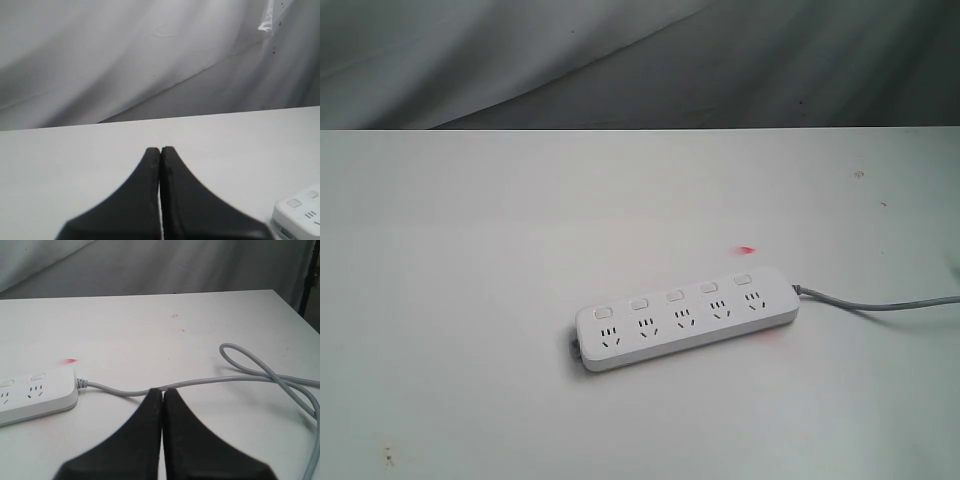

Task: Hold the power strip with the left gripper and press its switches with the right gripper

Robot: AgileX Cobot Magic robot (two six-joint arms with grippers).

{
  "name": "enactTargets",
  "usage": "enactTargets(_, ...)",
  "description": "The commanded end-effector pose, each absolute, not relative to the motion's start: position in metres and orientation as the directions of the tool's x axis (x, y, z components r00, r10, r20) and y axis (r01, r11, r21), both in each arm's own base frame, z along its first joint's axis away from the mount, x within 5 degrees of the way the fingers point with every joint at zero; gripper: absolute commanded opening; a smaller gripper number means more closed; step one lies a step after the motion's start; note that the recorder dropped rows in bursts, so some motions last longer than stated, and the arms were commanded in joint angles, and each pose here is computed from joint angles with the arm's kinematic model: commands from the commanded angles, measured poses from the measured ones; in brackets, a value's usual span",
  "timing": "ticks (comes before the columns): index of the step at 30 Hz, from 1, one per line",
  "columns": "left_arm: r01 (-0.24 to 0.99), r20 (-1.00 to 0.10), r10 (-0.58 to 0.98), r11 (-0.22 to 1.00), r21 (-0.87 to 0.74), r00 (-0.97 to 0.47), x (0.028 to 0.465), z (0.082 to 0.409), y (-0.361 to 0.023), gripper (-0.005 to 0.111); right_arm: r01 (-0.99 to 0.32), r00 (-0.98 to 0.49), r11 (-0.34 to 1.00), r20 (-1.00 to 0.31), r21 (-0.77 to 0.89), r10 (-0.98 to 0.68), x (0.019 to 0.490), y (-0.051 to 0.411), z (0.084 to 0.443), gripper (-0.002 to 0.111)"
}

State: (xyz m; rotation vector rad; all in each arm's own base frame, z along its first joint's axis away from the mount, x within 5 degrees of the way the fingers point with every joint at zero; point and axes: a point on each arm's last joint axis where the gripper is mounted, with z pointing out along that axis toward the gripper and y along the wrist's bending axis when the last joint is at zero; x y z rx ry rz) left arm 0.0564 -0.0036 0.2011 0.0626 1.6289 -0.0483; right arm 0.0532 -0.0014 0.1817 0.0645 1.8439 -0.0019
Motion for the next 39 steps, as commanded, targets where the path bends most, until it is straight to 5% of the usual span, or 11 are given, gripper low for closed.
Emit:
enactTargets(1, 0.071, -0.992, 0.038, 0.997, 0.030, -0.117, 0.0557, 0.1944, -0.0033, 0.000, 0.054, -0.255, 0.998, -0.966, 0.034, 0.047, 0.0534, -0.0019, 0.1819, 0.000)
enactTargets(39, 0.018, -0.983, 0.056, 0.998, 0.054, -0.177, 0.0550, 0.1891, 0.0001, 0.000, 0.054, -0.255, 0.998, -0.966, 0.034, 0.047, 0.0534, -0.0019, 0.1819, 0.000)
